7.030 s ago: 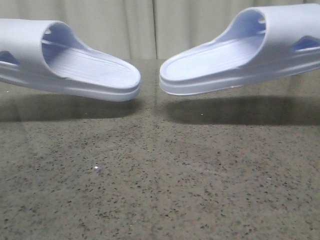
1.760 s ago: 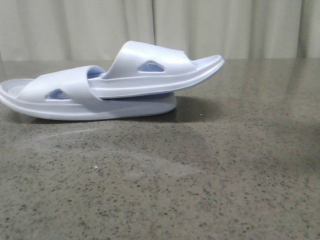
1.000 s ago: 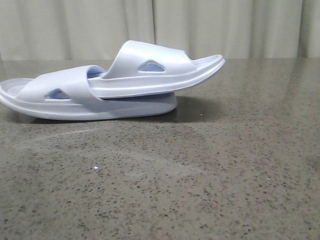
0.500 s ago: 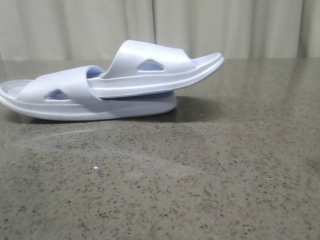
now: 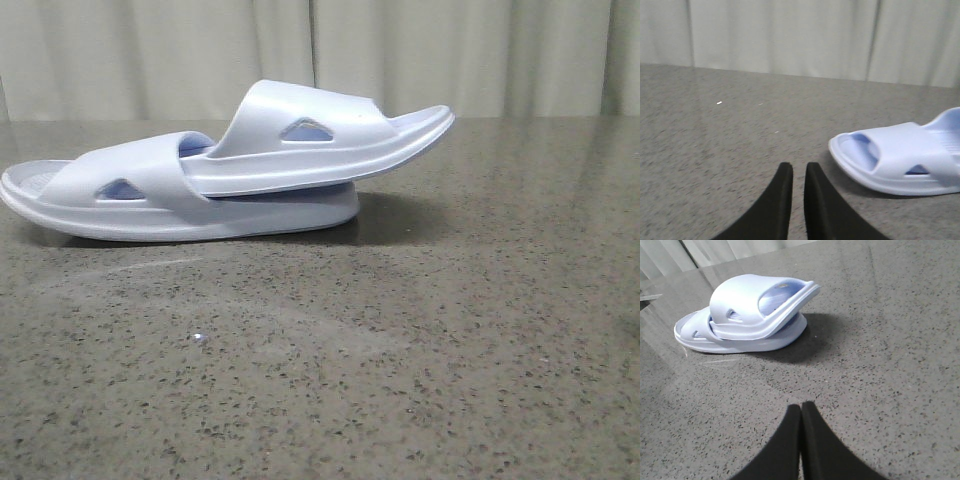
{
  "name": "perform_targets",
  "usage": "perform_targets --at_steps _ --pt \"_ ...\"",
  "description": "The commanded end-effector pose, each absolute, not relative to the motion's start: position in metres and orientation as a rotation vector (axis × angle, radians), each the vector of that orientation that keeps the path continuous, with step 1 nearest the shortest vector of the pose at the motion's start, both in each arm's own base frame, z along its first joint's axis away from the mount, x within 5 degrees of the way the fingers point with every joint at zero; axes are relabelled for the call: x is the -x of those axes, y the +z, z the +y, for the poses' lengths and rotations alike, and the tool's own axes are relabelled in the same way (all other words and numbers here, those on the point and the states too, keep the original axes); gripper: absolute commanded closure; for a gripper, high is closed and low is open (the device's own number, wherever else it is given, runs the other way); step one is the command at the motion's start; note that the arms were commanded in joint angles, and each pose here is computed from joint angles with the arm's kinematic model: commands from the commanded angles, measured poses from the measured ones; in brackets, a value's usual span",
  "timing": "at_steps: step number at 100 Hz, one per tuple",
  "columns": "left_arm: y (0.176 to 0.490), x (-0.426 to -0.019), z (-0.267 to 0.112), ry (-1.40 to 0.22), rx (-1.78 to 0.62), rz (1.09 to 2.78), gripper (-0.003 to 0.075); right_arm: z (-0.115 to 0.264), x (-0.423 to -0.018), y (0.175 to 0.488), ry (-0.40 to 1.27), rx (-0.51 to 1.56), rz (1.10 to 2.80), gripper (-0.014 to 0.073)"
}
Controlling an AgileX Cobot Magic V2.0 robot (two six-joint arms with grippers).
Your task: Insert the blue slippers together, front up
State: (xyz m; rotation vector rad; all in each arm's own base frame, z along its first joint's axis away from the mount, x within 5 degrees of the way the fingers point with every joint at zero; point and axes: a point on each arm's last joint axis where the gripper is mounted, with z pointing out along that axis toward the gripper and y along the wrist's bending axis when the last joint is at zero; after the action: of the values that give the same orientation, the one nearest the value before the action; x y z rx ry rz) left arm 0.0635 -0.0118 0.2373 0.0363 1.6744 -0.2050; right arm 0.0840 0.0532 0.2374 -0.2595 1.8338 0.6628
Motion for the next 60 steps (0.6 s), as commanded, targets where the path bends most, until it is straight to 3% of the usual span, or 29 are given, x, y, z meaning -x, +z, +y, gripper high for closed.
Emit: perform_targets --at_steps 1,25,60 --pt "0.24 -0.06 -0.004 -0.136 0.057 1.642 0.0705 0.053 -0.086 0.246 0.669 0.248 1.806 0.0684" --pt "0.2 -0.056 -0.001 -0.133 0.104 1.59 0.0705 0.053 -0.086 0.246 0.669 0.248 1.806 0.0684" --pt "0.196 -0.055 -0.002 -0.144 0.108 1.632 0.0705 0.053 -0.086 0.246 0.669 0.248 1.806 0.0684"
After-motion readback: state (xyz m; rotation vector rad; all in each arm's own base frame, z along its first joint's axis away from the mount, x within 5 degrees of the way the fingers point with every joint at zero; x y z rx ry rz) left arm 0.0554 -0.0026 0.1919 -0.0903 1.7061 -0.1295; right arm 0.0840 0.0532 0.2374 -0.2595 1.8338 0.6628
